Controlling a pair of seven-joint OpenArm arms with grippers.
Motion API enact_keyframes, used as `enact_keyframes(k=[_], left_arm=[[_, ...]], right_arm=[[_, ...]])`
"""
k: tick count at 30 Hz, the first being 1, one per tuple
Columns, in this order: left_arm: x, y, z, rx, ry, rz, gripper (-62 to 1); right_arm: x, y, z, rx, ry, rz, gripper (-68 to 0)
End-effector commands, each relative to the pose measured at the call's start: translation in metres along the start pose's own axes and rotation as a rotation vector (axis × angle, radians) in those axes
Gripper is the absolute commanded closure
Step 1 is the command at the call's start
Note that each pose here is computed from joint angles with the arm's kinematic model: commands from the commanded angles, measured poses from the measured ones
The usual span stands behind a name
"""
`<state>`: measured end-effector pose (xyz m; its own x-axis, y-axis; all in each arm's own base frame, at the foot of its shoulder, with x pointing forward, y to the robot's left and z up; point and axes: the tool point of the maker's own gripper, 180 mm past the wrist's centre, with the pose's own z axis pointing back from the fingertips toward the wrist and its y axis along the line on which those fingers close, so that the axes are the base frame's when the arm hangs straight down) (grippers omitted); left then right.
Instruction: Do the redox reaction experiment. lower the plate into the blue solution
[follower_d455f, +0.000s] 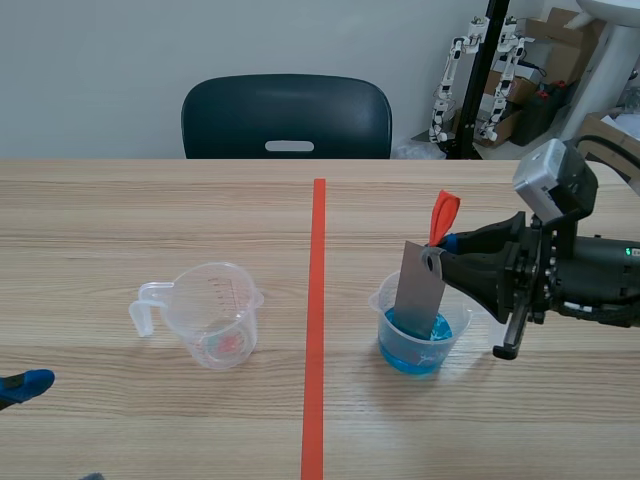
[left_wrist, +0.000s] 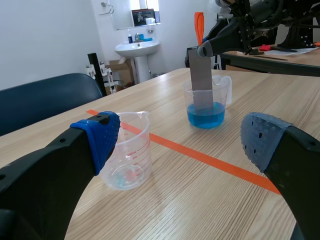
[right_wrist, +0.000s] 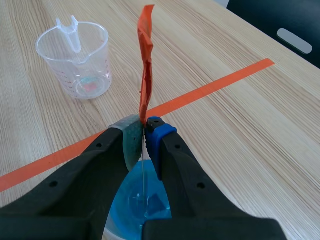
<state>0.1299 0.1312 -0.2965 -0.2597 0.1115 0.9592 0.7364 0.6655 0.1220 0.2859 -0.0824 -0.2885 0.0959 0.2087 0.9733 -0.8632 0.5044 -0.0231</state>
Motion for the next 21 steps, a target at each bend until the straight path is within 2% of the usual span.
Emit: enact_keyframes(k=[1,5,10,21], left_arm=[[0.01,-0.001,0.0,0.0,-0.049,0.019,-51.2],[0.01,-0.001,0.0,0.0,-0.049,0.058,-51.2],[0.01,-0.001,0.0,0.001,-0.05,0.078,-51.2],[0.01,-0.001,0.0,0.001,-0.049,0.085,-51.2]], right_arm=[[0.013,-0.005,0.0,0.002,-0.032,0.026,-0.6],[0.013,-0.004,0.0,0.006,-0.033,0.03,-0.6],[0.012,-0.002,0.0,0.007,-0.036,0.025,-0.6],[0.007,0.01,0.003,0.037,-0.054,0.049,-0.6]])
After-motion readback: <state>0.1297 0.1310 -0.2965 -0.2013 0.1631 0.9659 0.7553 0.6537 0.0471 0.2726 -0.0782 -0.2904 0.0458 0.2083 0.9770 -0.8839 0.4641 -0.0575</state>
